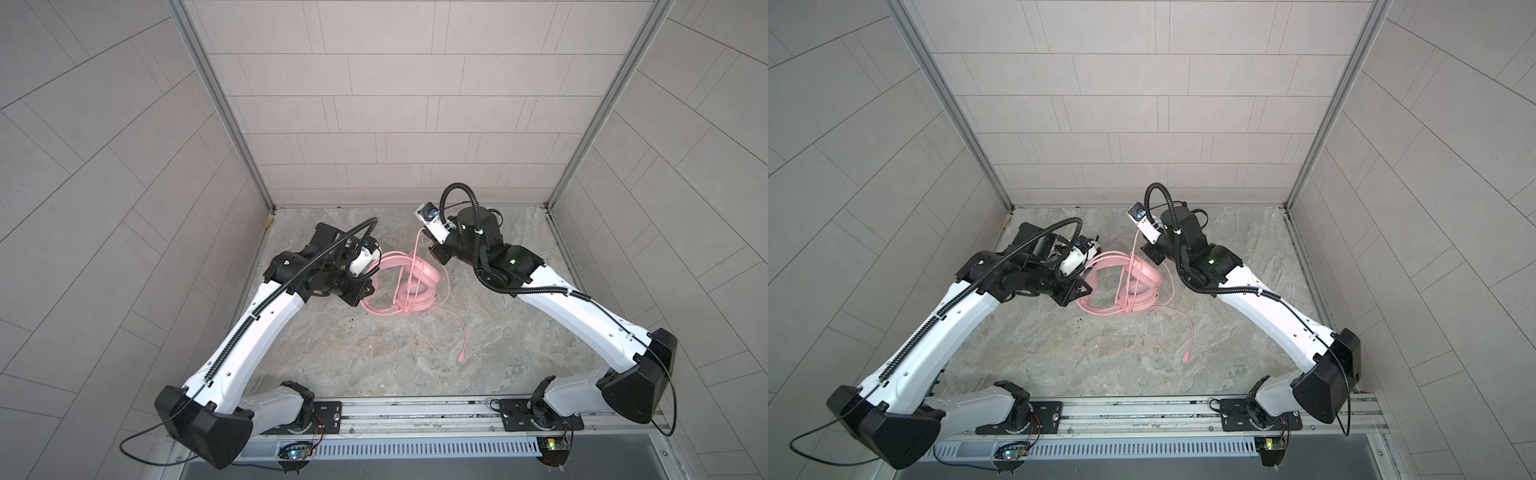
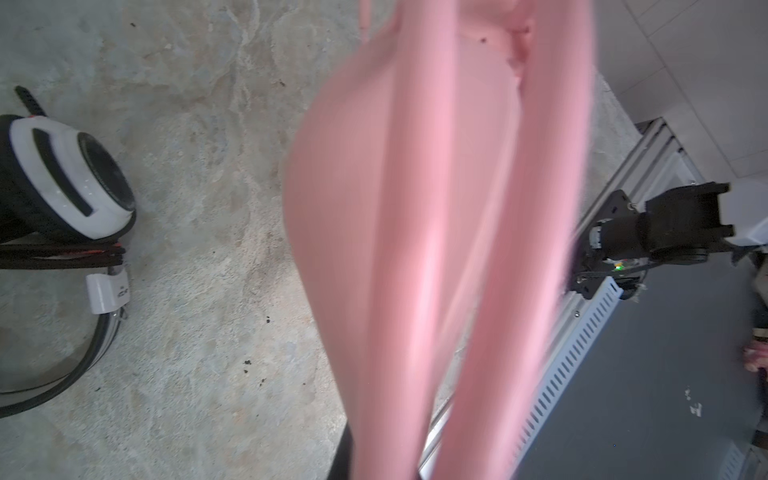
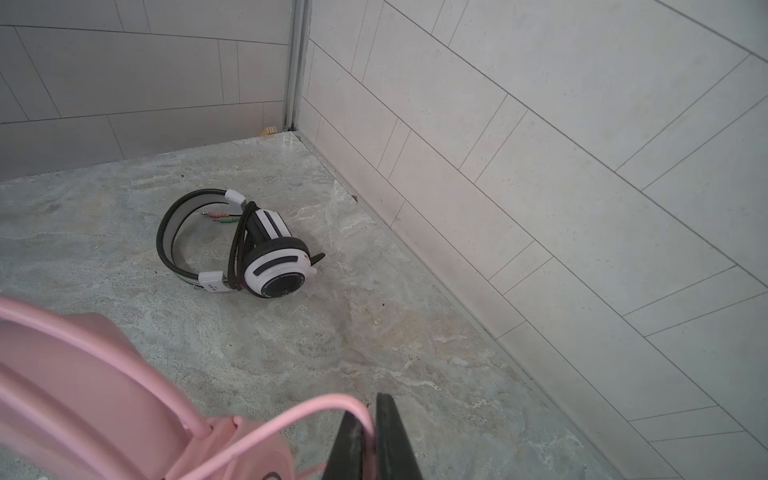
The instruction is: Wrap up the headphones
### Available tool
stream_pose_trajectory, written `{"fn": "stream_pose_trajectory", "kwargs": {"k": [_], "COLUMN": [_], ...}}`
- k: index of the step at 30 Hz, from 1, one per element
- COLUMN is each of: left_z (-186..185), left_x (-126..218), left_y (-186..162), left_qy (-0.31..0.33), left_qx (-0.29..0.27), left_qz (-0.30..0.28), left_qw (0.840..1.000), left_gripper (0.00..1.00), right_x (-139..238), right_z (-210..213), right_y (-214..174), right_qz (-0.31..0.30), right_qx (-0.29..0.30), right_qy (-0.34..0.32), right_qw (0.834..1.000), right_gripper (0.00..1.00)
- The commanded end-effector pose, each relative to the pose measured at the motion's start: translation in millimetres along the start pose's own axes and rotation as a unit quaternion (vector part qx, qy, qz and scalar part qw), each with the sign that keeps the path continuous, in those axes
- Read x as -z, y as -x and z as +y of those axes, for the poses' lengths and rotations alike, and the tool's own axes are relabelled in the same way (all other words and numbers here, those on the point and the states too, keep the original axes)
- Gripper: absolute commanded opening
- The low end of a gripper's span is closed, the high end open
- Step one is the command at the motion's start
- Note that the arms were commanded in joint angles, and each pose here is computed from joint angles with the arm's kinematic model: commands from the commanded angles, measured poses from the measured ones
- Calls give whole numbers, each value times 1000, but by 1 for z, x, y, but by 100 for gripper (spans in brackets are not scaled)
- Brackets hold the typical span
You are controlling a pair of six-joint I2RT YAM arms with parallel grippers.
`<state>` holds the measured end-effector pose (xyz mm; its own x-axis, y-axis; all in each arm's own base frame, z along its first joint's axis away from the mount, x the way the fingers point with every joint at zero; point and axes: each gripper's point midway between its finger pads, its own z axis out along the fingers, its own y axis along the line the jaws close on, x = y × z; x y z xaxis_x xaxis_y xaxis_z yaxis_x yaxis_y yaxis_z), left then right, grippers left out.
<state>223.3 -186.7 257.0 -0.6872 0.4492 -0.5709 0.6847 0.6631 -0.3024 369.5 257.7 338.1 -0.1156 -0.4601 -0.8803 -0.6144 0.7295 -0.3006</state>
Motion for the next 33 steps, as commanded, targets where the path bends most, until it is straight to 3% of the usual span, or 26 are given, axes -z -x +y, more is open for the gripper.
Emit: {"fn": "stream_pose_trajectory", "kwargs": {"k": [1, 14, 17, 20, 23, 27, 33], "left_z": [-40, -70, -68, -73, -72, -59, -46], "left_x": [22, 37, 40, 44, 44, 38, 35], "left_y": [-4, 6, 11, 18, 20, 18, 20], "left_qy": [-82, -176, -178, -221, -243, -215, -199], "left_qx": [-33, -29, -19, 7, 24, 33, 48], "left_qz": [-11, -44, -56, -74, -82, -76, -84], "left_qw": [996, 983, 982, 972, 966, 973, 975], "left_gripper": [0, 0, 0, 0, 0, 0, 0], "right_x": [10, 1, -3, -3, 2, 14, 37], "right_z": [-25, -32, -28, -24, -26, -45, -62], "right_y": [23, 0, -14, -38, -63, -105, -194], "right_qz": [-69, -96, -80, -57, -39, 0, 104], "right_qx": [-44, -122, -138, -156, -182, -233, -287], "right_qy": [-15, 40, 47, 44, 29, -27, -127], "right_qw": [997, 987, 986, 985, 982, 972, 944], "right_gripper": [13, 18, 18, 18, 18, 19, 35]}}
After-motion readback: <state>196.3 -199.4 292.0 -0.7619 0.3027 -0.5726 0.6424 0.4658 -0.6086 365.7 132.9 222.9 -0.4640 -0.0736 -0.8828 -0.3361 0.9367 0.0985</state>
